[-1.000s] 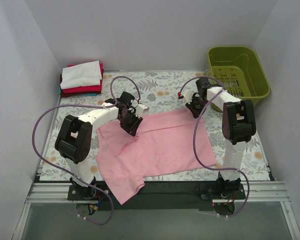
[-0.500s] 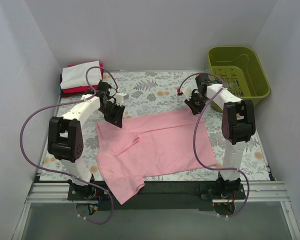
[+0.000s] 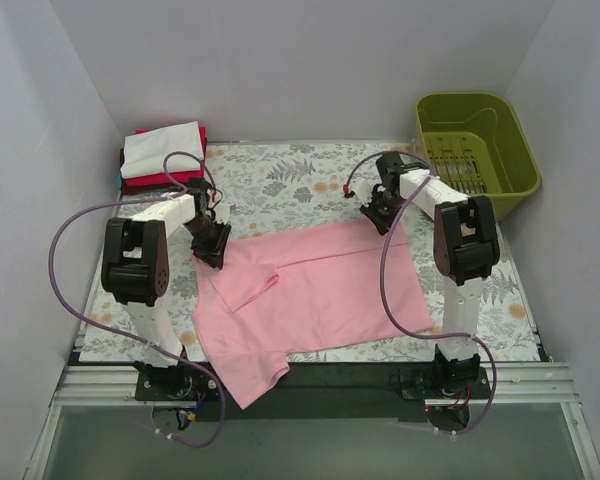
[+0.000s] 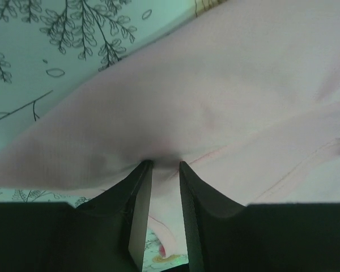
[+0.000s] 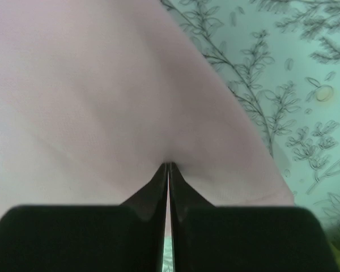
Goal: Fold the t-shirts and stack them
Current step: Fold the tshirt
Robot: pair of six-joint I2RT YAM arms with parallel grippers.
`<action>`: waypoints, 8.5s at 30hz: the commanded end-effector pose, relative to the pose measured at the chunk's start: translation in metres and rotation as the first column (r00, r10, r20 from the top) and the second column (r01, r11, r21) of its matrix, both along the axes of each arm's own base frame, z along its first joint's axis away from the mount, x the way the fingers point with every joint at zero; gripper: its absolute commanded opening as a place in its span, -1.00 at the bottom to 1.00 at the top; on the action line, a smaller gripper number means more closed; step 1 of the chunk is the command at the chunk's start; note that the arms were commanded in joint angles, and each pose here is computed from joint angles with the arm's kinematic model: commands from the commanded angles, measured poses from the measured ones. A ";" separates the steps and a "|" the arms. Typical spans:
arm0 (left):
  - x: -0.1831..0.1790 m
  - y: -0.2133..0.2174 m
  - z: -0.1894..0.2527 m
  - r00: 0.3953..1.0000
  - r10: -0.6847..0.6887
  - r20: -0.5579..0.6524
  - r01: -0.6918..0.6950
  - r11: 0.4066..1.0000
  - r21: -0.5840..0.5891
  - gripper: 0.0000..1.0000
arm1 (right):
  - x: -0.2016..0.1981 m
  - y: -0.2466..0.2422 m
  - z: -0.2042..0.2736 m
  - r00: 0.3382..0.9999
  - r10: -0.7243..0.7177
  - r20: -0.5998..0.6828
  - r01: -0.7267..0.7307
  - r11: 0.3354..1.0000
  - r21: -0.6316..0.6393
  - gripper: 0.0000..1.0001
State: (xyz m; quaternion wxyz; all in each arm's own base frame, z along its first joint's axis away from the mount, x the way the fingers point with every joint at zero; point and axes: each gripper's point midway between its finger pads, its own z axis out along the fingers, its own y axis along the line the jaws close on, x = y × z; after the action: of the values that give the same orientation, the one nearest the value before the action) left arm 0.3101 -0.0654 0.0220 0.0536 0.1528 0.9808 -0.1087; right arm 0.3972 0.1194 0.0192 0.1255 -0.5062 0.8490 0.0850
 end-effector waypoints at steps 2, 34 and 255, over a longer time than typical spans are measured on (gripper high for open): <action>0.037 0.014 -0.018 0.999 0.047 0.024 -0.048 0.998 0.042 -0.49 | 0.031 -0.008 -0.015 0.998 -0.035 0.043 0.038 0.997 -0.069 -0.87; -0.096 -0.016 0.112 0.838 -0.493 0.233 0.545 0.768 -0.337 -0.04 | -0.128 -0.007 0.080 0.960 0.278 0.036 -0.279 0.960 0.030 -0.03; 0.121 -0.009 0.059 0.548 -0.793 0.267 0.783 0.598 0.170 -1.00 | 0.024 -0.038 0.040 0.991 0.130 0.025 -0.129 0.991 -0.046 -0.97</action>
State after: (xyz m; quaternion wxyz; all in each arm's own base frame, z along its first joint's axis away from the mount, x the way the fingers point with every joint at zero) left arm 0.4214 -0.0739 0.0670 0.1295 0.5911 0.7913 -0.0878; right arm 0.4140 0.0793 0.0485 0.1083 -0.5518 0.8243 0.0657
